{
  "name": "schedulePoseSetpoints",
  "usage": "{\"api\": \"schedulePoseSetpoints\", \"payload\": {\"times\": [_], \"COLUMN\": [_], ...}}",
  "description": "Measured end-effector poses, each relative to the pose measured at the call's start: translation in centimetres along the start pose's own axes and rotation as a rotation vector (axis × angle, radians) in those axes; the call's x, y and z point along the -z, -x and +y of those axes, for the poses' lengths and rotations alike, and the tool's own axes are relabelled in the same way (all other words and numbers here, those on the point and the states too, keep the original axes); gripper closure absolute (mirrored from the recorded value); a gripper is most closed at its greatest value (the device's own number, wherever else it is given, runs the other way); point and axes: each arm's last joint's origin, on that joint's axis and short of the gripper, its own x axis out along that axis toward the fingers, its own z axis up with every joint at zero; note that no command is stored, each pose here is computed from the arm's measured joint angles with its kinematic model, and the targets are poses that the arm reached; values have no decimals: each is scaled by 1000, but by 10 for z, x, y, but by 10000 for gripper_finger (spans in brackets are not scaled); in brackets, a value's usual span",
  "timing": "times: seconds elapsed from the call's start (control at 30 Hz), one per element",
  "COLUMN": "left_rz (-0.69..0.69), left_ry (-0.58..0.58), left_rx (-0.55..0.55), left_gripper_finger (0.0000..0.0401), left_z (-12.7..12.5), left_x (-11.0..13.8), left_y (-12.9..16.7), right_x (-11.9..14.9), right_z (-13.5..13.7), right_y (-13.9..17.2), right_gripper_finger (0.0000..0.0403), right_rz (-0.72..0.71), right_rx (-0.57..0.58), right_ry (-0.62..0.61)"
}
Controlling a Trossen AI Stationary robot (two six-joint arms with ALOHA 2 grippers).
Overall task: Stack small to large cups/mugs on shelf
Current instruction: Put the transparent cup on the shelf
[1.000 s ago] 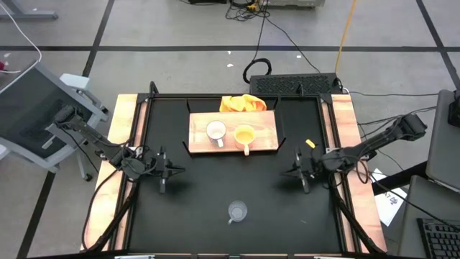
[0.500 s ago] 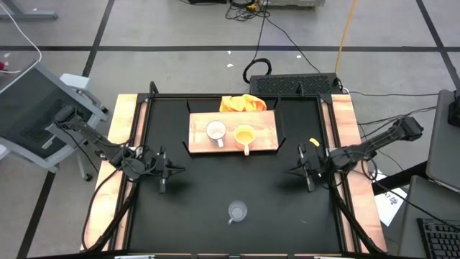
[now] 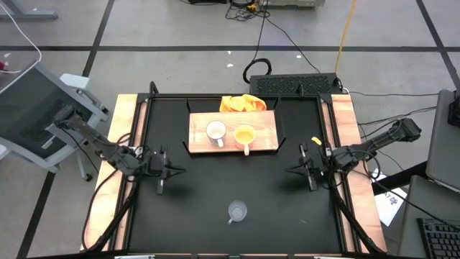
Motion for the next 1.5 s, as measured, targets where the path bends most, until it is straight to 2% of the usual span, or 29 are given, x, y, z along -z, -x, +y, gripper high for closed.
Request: {"api": "schedulePoseSetpoints", "payload": {"times": [0.3,0.47,0.87,1.07,1.3,1.4,1.5], "left_rz": [50,73,182,188,285,360,421], "left_ry": [-61,-59,-62,-27,-70,-86,-97], "left_rx": [-10,-2,128,222,308,355,362], "left_gripper_finger": [377,377,378,378,377,367,335], "left_z": [-14,-18,-12,-8,-6,-8,-12], "left_x": [-55,-77,-104,-128,-146,-146,-144], "left_y": [-19,-34,-77,-105,-136,-152,-167], "right_x": [0,1,2,2,4,4,5], "right_z": [0,0,0,0,0,0,0], "right_y": [0,0,0,0,0,0,0], "right_gripper_finger": [403,403,403,403,403,403,403], "right_rz": [4,8,22,24,38,39,45], "right_rx": [0,-1,-2,-2,-2,-2,-3], "right_ry": [5,6,9,9,12,13,14]}}
